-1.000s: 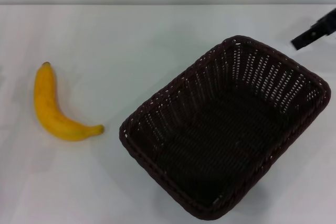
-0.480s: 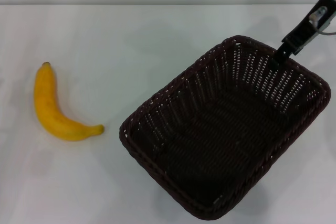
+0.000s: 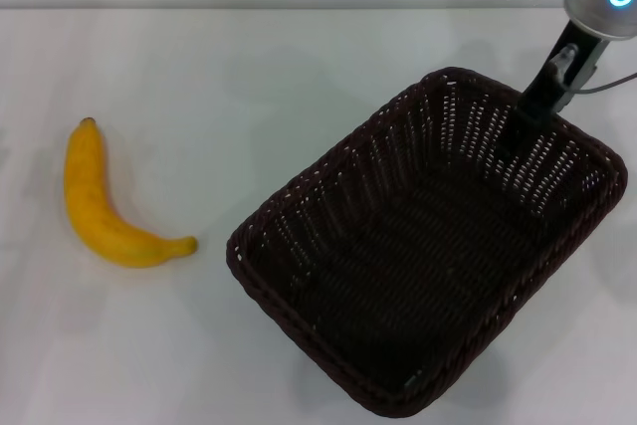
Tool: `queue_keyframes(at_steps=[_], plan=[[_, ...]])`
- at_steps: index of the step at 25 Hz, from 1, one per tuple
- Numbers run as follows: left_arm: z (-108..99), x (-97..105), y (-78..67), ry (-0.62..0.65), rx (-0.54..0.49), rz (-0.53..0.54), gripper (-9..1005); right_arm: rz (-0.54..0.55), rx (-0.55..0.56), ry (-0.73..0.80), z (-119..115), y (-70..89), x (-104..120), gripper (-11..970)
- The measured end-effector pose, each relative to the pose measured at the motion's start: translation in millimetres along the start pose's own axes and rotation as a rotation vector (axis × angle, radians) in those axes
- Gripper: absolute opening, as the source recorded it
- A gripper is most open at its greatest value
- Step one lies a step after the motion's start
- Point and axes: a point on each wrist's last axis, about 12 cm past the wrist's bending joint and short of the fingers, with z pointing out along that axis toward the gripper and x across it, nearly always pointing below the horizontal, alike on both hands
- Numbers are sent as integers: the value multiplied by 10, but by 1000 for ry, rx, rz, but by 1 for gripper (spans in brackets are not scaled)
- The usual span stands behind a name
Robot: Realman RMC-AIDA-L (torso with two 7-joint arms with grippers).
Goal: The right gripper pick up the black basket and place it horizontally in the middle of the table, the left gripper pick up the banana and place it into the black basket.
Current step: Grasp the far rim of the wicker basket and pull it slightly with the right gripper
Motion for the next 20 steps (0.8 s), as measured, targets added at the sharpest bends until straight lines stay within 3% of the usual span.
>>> queue_keyframes(at_steps=[12,20], plan=[[2,3,-33,-13,14,-8,879,-122,2,77,164,63,39,650],[3,-45,-42,-66,12,8,879,-74,3,72,119,76,13,323]])
